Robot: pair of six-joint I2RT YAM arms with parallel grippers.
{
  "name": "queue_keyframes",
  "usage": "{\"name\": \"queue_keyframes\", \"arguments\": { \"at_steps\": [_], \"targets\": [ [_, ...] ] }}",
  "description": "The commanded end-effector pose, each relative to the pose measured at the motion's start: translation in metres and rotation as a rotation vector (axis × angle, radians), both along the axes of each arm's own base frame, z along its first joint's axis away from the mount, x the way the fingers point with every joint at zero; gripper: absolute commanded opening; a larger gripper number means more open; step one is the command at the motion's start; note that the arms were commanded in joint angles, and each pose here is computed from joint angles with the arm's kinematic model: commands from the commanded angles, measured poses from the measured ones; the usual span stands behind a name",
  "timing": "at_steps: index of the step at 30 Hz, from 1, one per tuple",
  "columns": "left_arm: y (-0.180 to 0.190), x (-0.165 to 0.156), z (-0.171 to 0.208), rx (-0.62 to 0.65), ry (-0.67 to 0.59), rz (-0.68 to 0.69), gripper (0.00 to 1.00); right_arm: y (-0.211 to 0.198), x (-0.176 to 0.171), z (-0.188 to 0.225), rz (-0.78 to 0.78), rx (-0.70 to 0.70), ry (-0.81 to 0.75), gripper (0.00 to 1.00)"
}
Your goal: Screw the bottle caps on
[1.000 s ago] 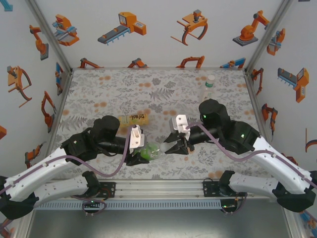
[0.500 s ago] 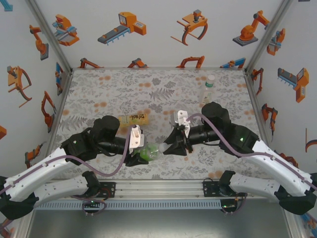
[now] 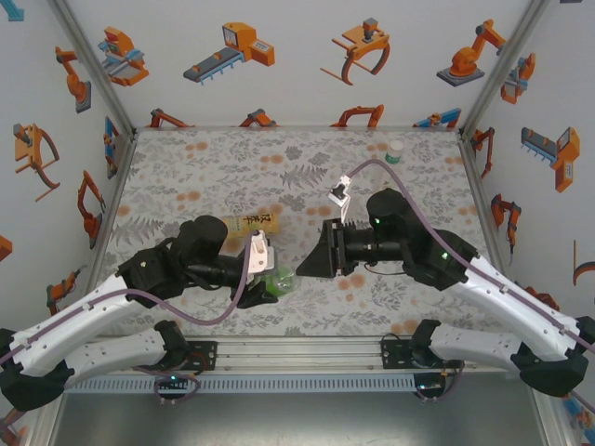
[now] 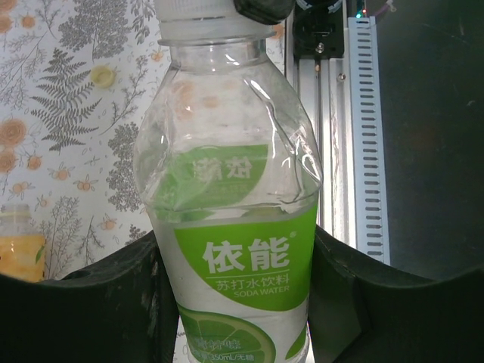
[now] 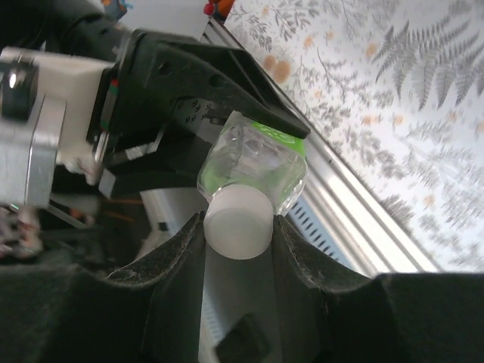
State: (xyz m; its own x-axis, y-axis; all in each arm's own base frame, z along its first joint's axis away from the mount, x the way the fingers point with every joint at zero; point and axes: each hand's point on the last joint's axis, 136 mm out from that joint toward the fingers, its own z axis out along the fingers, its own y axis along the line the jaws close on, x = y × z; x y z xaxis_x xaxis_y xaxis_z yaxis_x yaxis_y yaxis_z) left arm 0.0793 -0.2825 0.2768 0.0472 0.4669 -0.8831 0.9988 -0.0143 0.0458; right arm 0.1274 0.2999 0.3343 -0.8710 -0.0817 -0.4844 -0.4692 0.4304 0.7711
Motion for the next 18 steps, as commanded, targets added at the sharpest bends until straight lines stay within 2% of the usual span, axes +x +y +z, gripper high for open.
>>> {"name": "queue_keyframes", "arguments": {
  "at_steps": [1, 5, 8, 9, 11, 13, 16, 18],
  "targets": [
    [-0.01, -0.009, 0.025, -0.09, -0.053, -0.079, 0.0, -0.005, 0.017, -0.008, -0.211, -0.025, 0.231, 0.0],
    [-0.011, -0.008, 0.025, -0.09, -0.053, -0.078, 0.0, -0.009, 0.024, -0.005, -0.27, -0.015, 0.238, 0.0],
    [-0.011, -0.008, 0.025, -0.089, -0.051, -0.078, 0.08, -0.011, 0.026, -0.006, -0.281, -0.049, 0.222, 0.0],
    [-0.011, -0.008, 0.025, -0.089, -0.052, -0.076, 0.16, -0.011, 0.026, -0.007, -0.275, -0.06, 0.219, 0.0],
    [-0.01, -0.007, 0.025, -0.088, -0.055, -0.068, 0.4, -0.009, 0.026, -0.008, -0.266, -0.073, 0.217, 0.0],
    [-0.009, -0.005, 0.026, -0.089, -0.063, -0.055, 0.57, -0.009, 0.027, -0.01, -0.26, -0.093, 0.21, 0.0],
    [-0.007, -0.003, 0.027, -0.093, -0.076, -0.039, 0.72, -0.012, 0.029, -0.013, -0.265, -0.128, 0.184, 0.0],
    [-0.005, -0.002, 0.029, -0.098, -0.086, -0.029, 0.77, -0.016, 0.032, -0.017, -0.272, -0.168, 0.16, 0.0]
  ]
}}
